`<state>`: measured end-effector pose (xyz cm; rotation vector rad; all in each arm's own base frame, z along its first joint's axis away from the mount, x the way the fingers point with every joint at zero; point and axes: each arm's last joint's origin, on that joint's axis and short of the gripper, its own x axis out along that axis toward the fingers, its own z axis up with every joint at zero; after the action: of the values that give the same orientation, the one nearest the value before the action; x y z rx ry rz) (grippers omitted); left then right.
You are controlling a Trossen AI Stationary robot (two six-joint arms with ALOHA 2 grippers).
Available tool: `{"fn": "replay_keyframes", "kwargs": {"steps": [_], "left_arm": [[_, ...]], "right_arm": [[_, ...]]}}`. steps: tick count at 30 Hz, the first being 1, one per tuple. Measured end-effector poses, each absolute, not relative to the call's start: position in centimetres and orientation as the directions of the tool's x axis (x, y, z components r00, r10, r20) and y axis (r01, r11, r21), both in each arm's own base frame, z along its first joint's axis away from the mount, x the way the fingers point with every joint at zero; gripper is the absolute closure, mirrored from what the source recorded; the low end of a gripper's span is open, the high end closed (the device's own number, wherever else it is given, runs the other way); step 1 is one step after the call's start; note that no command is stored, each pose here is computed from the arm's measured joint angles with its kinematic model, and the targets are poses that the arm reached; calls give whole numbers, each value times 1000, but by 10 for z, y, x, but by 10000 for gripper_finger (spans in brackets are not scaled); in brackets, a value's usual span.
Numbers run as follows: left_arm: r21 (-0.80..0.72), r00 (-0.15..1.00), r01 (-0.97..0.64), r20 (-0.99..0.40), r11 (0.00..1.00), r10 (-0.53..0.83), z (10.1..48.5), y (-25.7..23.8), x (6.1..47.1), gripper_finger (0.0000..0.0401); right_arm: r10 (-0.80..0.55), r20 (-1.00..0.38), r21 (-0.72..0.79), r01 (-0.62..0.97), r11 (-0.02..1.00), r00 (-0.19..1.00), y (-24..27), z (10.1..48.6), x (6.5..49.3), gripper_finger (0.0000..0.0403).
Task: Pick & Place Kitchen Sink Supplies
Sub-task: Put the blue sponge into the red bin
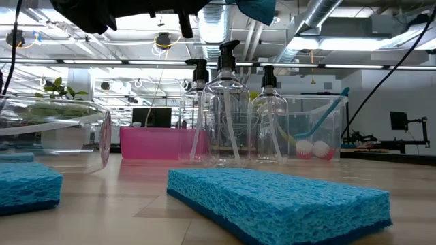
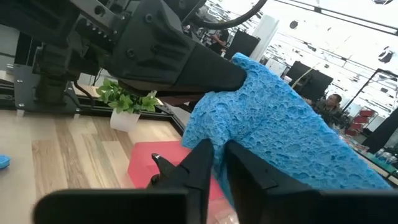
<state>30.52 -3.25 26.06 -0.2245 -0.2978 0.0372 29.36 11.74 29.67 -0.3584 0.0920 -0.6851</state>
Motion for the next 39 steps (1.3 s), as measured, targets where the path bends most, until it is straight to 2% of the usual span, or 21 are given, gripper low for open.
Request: {"fn": "replay_keyframes", "kwargs": {"steps": [15,19,25,28,31,36,39], "left_arm": [[-195,959,-17,274,981,71,260,-32,305,390],[-146,964,-33,255,989,70,265,-32,301,391],[-4,987,-80,140,997,80,288,-31,273,390],[45,981,-172,97,984,167,297,-31,251,390],[80,944,-327,80,942,321,294,-26,230,386],[96,770,-638,76,764,633,283,-8,200,387],[88,669,-743,69,663,740,275,4,188,385]], "right_arm": [[-557,17,-393,518,760,830,144,293,282,186],[-512,17,-374,480,794,859,160,293,273,171],[-428,-7,-291,407,866,904,185,289,257,177],[-396,-44,-287,368,884,917,194,282,249,183],[-386,-73,-298,349,889,920,197,276,246,190],[-406,-81,-282,369,885,910,192,274,250,203],[-424,-83,-268,390,881,902,187,274,254,210]]}}
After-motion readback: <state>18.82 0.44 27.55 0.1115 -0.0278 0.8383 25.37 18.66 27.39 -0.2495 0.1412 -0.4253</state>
